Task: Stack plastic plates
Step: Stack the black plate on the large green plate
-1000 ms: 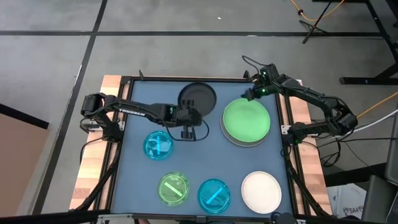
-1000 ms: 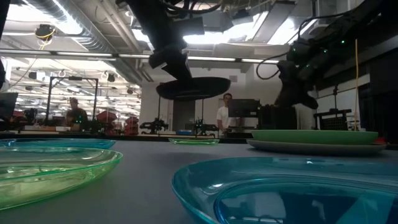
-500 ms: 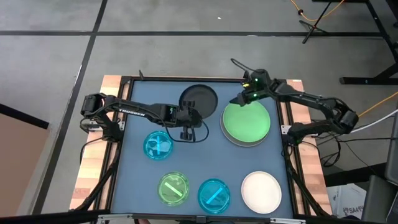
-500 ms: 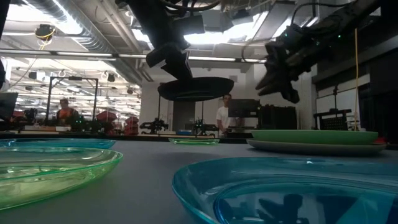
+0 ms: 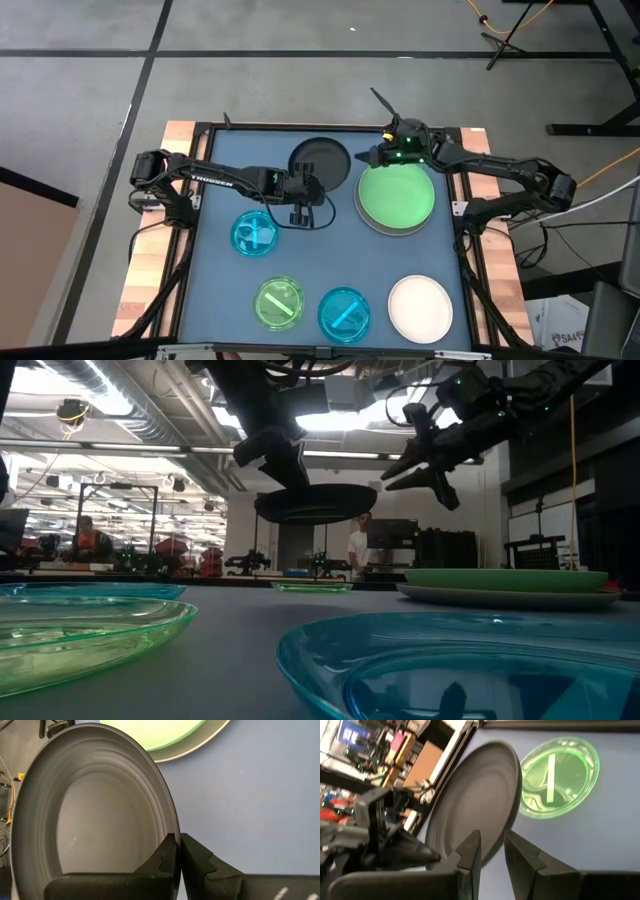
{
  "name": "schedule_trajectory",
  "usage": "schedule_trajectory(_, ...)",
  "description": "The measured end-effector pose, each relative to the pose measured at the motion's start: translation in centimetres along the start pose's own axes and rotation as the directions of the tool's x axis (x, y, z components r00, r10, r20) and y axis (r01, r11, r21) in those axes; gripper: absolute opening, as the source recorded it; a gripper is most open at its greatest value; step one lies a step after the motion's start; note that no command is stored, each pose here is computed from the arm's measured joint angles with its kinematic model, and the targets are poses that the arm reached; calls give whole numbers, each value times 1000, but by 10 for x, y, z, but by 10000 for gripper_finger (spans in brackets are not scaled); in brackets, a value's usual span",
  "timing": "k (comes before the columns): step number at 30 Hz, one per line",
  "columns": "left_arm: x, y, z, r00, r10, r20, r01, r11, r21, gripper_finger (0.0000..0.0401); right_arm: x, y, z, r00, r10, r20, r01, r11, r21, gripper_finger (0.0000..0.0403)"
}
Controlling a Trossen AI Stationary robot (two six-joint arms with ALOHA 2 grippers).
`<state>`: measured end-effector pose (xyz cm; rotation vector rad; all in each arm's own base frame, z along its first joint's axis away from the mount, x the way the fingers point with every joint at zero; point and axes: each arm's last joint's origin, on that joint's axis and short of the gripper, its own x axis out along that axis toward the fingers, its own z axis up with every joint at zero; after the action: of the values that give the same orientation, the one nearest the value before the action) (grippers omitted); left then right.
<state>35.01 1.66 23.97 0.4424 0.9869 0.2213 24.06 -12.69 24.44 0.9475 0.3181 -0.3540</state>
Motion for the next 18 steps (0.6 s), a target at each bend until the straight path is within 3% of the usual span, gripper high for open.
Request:
schedule_trajectory(12,0,0,0,1000,7,0,-7,1000,-1,7,4,6,-6,988,-108,113,111,994,-17,76)
schedule_trajectory(18,0,2,0,996,82,-22,-82,997,0,7,5,11,-11,973,-161,167,167,986,-25,76)
